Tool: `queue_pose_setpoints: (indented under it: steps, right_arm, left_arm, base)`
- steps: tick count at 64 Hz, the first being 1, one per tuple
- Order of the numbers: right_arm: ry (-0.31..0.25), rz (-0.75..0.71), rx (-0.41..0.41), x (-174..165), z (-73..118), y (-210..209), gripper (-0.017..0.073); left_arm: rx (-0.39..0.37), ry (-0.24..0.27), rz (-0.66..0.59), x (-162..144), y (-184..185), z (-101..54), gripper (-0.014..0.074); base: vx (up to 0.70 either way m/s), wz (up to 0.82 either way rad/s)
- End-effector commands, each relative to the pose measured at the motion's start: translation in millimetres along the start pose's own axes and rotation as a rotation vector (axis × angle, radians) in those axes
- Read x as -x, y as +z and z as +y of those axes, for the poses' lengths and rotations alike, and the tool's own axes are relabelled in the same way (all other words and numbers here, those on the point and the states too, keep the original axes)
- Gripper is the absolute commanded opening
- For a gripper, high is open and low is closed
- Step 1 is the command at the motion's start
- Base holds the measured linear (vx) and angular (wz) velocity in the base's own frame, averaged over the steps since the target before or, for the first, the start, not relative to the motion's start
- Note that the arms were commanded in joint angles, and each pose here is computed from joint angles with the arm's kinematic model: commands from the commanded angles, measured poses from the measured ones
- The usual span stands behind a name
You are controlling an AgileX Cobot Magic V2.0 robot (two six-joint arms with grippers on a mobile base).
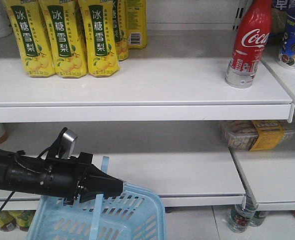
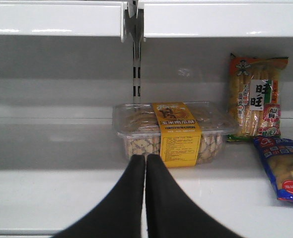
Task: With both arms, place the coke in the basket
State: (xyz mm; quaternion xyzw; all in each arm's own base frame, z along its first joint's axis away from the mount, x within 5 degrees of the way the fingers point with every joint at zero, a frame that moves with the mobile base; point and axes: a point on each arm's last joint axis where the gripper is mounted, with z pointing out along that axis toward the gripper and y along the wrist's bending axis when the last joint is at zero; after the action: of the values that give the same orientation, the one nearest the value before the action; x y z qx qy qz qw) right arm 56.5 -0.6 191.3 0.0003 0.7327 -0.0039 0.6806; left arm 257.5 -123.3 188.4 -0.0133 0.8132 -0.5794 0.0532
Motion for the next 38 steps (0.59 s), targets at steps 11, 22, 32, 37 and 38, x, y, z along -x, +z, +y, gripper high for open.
queue_pose_setpoints:
  steps: [11, 22, 32, 37, 38]
  right_arm:
    - [0.125, -0.106, 0.015, 7.7, 0.8, -1.5, -0.0009]
    - [0.14, -0.161, 0.019, 23.7, 0.7, -5.1, -0.0009]
    - [0.167, -0.166, 0.028, 51.1, 1.1, -8.9, -0.0009]
    - [0.155, -0.123, 0.029, 66.7, 1.5, -8.4, -0.0009]
    - [0.152, -0.11, 0.029, 69.1, 1.6, -7.9, -0.0009]
  left_arm:
    - [-0.113, 0.047, -0.016, 0.3, -5.2, -24.1, -0.0006]
    - [-0.113, 0.047, -0.016, 0.3, -5.2, -24.1, -0.0006]
    - [-0.113, 0.047, -0.016, 0.3, -5.2, -24.1, -0.0006]
    - [-0.113, 0.047, -0.016, 0.3, -5.2, -24.1, -0.0006]
    - [-0.113, 0.047, -0.016, 0.3, -5.2, -24.1, -0.0006]
  base:
    - [0.0, 0.0]
    - [0.0, 0.0]
    - [0.0, 0.0]
    - [0.0, 0.0]
    - [0.0, 0.0]
